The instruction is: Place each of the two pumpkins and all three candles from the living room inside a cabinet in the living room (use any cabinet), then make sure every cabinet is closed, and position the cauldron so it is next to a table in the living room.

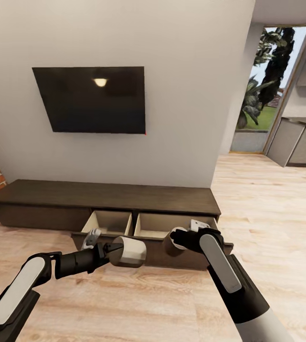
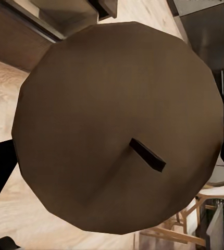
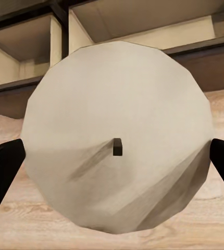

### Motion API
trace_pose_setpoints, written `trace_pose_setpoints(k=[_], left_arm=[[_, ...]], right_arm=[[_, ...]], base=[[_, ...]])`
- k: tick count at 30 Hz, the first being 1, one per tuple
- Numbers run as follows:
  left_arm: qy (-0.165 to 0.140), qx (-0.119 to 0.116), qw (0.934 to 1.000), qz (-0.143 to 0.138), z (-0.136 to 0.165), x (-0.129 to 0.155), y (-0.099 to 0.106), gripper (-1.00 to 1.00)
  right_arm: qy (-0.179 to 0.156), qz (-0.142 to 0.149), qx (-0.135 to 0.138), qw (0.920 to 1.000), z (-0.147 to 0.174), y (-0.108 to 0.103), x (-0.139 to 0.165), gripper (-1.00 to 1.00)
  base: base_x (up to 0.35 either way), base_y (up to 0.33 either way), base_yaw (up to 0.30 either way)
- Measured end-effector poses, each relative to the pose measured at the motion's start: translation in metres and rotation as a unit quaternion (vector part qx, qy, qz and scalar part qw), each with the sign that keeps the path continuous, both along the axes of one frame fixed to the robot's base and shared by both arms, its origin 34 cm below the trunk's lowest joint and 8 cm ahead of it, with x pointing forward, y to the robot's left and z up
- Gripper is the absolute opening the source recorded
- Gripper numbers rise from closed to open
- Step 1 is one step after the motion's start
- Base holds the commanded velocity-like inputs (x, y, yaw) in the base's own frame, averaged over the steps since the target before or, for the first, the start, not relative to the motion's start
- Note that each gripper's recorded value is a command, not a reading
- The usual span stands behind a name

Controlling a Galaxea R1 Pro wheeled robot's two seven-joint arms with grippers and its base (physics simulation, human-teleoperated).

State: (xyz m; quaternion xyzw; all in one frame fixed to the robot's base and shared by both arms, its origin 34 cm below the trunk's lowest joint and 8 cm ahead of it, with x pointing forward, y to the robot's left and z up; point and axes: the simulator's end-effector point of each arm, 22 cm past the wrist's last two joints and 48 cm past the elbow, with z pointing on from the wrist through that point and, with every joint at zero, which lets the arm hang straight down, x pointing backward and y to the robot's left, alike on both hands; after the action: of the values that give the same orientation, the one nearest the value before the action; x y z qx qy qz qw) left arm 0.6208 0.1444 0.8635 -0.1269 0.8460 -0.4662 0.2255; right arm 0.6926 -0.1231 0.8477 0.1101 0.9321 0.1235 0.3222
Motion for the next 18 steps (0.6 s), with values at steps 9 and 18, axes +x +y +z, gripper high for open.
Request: trace_pose_setpoints(k=[9, 18], left_arm=[[0.000, 0.000, 1.0000, 0.000, -0.0003, -0.0003, 0.0001, -1.00], [-0.002, 0.002, 1.0000, 0.000, 0.0016, -0.0004, 0.0005, -1.00]], right_arm=[[0.001, -0.001, 0.001, 1.0000, -0.0007, -0.0001, 0.0000, -1.00], [-0.001, -0.001, 0.002, 1.0000, 0.0016, 0.0001, -0.0003, -1.00]], base=[[0.153, -0.003, -0.013], [0.159, -0.018, -0.116]])
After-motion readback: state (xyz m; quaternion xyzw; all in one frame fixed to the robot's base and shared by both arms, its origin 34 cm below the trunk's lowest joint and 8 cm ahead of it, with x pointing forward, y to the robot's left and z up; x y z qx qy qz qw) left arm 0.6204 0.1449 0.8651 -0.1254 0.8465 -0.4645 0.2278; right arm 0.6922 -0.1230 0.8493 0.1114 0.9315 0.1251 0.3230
